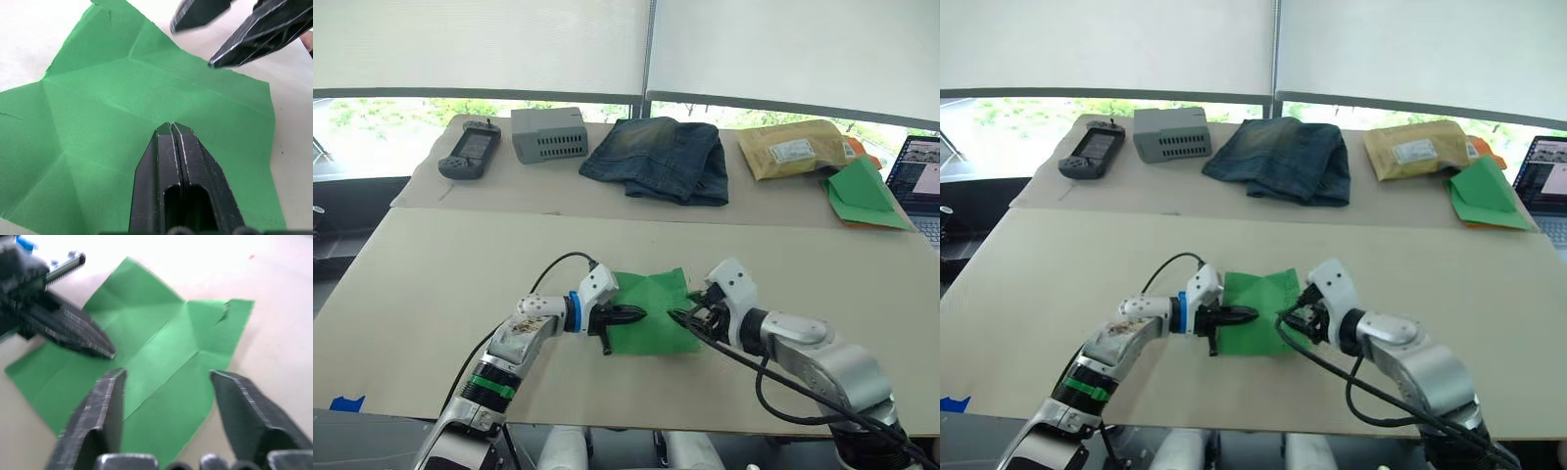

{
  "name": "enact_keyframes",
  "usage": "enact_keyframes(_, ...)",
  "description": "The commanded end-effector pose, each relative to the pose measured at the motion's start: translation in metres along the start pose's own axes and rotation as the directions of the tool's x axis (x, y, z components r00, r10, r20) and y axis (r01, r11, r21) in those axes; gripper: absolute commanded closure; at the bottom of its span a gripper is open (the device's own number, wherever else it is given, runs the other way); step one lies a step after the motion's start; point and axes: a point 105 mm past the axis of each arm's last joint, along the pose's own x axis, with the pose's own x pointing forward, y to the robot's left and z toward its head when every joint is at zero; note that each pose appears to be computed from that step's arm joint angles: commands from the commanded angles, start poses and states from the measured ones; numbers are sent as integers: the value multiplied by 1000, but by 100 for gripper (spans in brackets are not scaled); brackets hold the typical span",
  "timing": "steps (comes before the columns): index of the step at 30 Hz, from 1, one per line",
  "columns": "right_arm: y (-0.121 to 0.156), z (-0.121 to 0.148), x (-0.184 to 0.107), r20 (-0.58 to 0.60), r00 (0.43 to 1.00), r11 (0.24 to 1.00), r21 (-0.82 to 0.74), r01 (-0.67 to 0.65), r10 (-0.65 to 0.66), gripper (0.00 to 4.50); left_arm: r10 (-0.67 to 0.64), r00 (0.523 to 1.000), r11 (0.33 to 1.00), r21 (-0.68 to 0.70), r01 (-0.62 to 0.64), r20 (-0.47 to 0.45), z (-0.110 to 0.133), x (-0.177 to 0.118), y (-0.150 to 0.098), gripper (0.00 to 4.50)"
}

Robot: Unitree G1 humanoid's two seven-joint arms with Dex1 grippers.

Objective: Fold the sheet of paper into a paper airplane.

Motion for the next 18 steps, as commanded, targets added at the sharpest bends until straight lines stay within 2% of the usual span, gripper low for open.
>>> enact_keyframes(1, -5, 32, -11, 107, 994, 999, -18, 29, -27, 120, 0, 999, 1000, -10, 0, -40, -10, 2, -4, 450)
enact_keyframes(4, -16, 37, -10, 115, 991, 998, -9, 70, -68, 120, 1, 999, 1000, 1, -1, -49, -11, 2, -5, 450)
enact_keyframes(10, -31, 30, 1, 82, 990, 993, 19, 117, -118, 120, 7, 999, 1000, 1, -7, -46, -10, 3, -5, 450)
enact_keyframes(18, -40, 27, 18, 89, 991, 989, 117, 93, -104, 120, 8, 999, 1000, 1, -8, -44, -10, 2, -6, 450)
